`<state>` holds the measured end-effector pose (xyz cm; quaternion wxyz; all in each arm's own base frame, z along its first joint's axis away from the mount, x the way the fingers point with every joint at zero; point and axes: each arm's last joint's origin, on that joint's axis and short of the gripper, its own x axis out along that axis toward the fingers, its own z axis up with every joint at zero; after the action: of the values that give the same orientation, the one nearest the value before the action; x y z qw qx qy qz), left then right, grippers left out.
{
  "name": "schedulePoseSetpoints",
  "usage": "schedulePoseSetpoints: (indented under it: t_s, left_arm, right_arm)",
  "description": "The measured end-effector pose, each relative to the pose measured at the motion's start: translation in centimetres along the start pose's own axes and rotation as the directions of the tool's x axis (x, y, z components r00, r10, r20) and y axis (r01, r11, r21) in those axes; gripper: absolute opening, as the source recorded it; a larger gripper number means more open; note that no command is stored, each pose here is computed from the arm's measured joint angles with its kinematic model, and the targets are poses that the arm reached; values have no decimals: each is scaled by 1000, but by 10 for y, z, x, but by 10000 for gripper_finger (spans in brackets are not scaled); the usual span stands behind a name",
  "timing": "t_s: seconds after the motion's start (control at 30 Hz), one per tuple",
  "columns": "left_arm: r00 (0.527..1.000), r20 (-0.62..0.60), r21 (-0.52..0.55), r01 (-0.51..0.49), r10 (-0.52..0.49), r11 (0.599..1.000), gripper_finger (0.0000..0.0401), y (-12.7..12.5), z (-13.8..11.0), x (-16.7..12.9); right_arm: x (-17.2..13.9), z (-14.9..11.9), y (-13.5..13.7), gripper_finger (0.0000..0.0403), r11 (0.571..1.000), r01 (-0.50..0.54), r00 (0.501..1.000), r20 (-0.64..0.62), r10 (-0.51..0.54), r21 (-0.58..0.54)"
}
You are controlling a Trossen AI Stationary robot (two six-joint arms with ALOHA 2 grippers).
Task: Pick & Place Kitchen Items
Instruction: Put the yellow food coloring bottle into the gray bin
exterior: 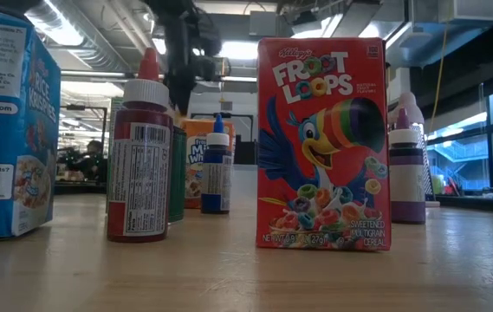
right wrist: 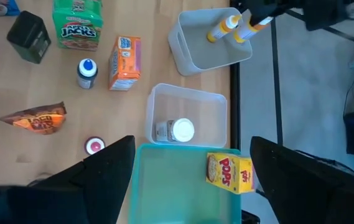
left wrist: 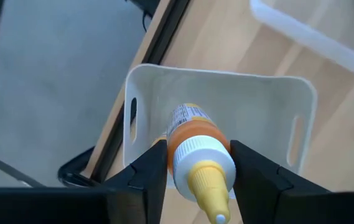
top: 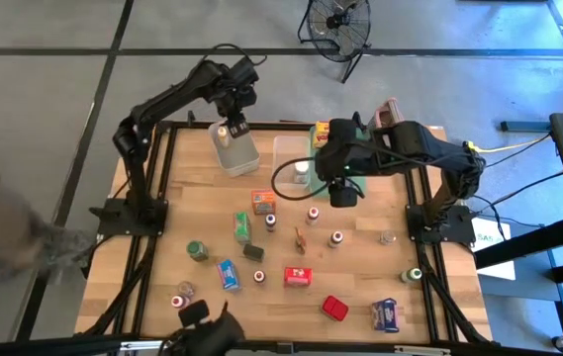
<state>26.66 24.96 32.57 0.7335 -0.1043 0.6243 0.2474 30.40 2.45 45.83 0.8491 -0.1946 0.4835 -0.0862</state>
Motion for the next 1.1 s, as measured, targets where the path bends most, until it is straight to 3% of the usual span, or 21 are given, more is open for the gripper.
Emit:
schedulePoseSetpoints:
  t_s: [0.27,1.1]
  left_arm:
    - [998,16,-87,65,-64,994,144,15,-2,25]
    - [997,22,-182,83,-80,980,144,27,-19,87]
  right_arm:
    - [5,-2,-10,321,998,-59,998,-3,60,21]
    - [8,-4,-17,321,995,-93,996,-5,93,28]
